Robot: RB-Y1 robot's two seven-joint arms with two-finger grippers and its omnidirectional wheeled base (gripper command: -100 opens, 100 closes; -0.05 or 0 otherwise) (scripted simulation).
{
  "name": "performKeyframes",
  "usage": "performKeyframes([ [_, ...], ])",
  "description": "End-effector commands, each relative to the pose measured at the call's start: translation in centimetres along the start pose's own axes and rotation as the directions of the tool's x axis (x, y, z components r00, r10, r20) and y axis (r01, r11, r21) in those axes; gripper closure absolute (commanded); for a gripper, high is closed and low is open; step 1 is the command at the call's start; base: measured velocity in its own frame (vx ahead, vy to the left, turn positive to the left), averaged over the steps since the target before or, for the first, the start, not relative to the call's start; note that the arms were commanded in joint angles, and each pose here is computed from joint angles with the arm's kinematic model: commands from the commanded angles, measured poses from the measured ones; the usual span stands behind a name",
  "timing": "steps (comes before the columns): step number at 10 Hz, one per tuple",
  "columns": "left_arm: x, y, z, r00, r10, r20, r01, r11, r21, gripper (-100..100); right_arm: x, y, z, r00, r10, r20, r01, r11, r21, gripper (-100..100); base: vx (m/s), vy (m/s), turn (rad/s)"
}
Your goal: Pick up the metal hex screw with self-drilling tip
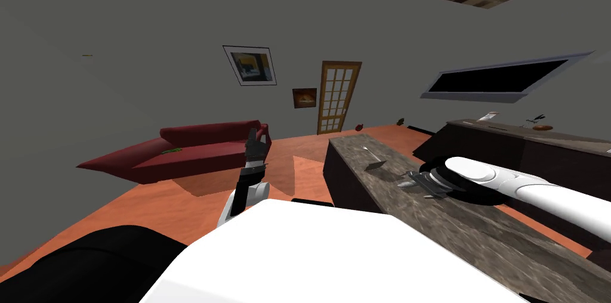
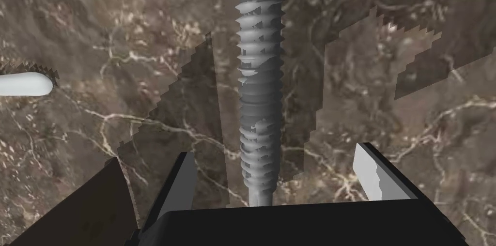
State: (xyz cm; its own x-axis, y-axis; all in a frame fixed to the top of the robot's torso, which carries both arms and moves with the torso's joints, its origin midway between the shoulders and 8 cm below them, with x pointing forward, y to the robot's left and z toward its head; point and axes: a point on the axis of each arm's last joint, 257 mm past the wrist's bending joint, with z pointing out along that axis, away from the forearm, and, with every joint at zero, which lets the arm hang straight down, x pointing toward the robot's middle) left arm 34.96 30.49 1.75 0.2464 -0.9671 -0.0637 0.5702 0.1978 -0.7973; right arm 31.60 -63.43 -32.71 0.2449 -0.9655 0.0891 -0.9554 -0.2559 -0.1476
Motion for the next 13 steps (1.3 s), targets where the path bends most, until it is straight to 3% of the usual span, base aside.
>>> performKeyframes([
  [1, 0.0, 0.0, 0.0, 1.000, 0.000, 0.000, 0.000, 1.000, 0.000, 0, -0.1, 0.9, 0.4, 0.999, 0.047, 0.020, -0.047, 0.999, 0.004, -100, -0.122, -0.053, 0.434],
  [2, 0.0, 0.0, 0.0, 1.000, 0.000, 0.000, 0.000, 1.000, 0.000, 0, 1.0, 4.1, 0.8, 0.995, 0.098, 0.002, -0.098, 0.995, -0.026, -100, -0.159, -0.056, 0.474],
  [4, 0.0, 0.0, 0.0, 1.000, 0.000, 0.000, 0.000, 1.000, 0.000, 0, 0.2, 4.0, 1.0, 0.991, 0.129, 0.034, -0.129, 0.992, -0.008, -100, -0.090, -0.041, 0.215],
  [5, 0.0, 0.0, 0.0, 1.000, 0.000, 0.000, 0.000, 1.000, 0.000, 0, 1.4, 6.9, 1.1, 0.984, 0.176, 0.009, -0.176, 0.984, -0.031, -100, -0.102, -0.021, 0.378],
  [7, 0.0, 0.0, 0.0, 1.000, 0.000, 0.000, 0.000, 1.000, 0.000, 0, 0.6, 7.2, 1.4, 0.977, 0.211, 0.039, -0.211, 0.977, -0.020, -100, -0.086, -0.022, 0.205],
  [8, 0.0, 0.0, 0.0, 1.000, 0.000, 0.000, 0.000, 1.000, 0.000, 0, 1.9, 10.1, 1.2, 0.966, 0.257, 0.007, -0.256, 0.966, -0.040, -100, -0.107, -0.008, 0.385],
  [10, 0.0, 0.0, 0.0, 1.000, 0.000, 0.000, 0.000, 1.000, 0.000, 0, 1.2, 10.3, 1.5, 0.956, 0.292, 0.035, -0.291, 0.956, -0.029, -100, -0.092, -0.018, 0.205],
  [11, 0.0, 0.0, 0.0, 1.000, 0.000, 0.000, 0.000, 1.000, 0.000, 0, 2.4, 13.3, 1.2, 0.942, 0.336, -0.003, -0.335, 0.941, -0.048, -100, -0.112, -0.027, 0.406],
  [13, 0.0, 0.0, 0.0, 1.000, 0.000, 0.000, 0.000, 1.000, 0.000, 0, 1.8, 13.4, 1.4, 0.929, 0.370, 0.022, -0.369, 0.929, -0.035, -100, -0.087, -0.013, 0.205],
])
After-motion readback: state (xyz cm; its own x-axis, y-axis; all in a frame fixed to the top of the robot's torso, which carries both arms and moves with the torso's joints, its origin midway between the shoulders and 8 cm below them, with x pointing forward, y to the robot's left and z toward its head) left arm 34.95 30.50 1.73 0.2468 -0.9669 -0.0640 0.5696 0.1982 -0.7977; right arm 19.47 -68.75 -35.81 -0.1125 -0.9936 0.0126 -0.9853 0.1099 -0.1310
